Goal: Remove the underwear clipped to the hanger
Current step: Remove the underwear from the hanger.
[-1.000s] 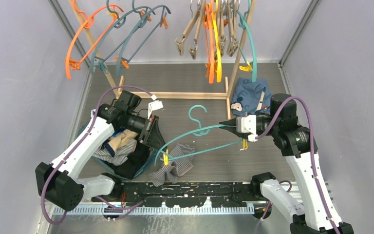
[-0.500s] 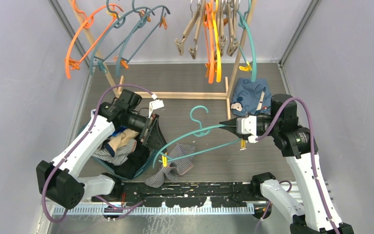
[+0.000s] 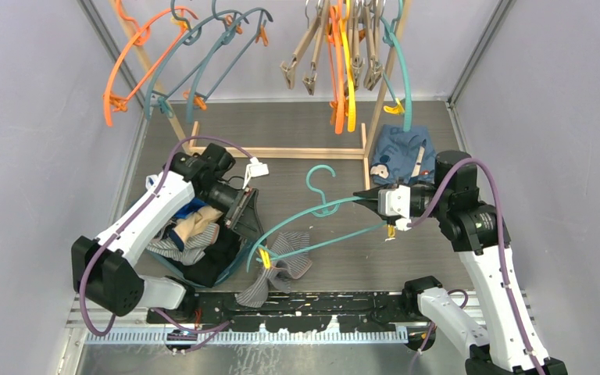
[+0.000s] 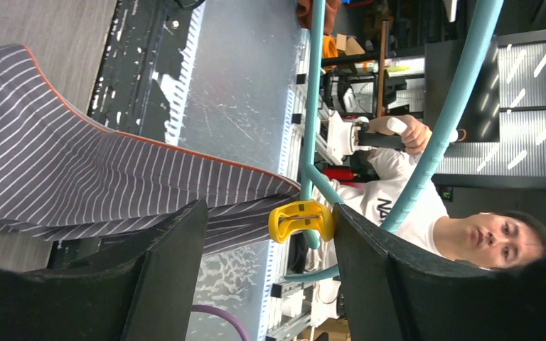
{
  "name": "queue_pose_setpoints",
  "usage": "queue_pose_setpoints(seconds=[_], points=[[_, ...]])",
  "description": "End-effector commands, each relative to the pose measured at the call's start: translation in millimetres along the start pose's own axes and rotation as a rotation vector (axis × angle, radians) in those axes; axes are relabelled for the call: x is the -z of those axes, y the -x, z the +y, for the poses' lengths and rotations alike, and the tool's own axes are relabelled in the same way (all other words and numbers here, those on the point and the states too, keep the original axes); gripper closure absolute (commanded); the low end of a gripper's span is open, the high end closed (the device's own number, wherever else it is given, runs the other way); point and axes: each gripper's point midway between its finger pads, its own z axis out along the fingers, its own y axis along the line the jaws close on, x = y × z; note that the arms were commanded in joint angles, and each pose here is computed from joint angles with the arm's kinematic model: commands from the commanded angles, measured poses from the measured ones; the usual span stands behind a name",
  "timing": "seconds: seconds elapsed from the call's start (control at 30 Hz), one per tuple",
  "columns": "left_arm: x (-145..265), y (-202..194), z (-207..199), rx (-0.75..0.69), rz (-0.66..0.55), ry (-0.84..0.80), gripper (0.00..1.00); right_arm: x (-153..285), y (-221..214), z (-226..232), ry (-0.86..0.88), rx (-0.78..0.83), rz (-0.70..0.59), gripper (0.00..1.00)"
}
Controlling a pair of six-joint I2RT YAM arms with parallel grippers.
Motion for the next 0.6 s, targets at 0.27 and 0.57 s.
queue_pose_setpoints(seconds=[0.27, 0.57], points=[[5, 8, -47, 0.022, -0.045, -0.142, 0.51, 12, 0, -16, -0.084, 0.122, 0.045, 0.99], [6, 11, -54, 0.022, -0.049, -0.157, 0.67, 13, 0, -20, -0.09, 0.12, 0.052, 0.99]])
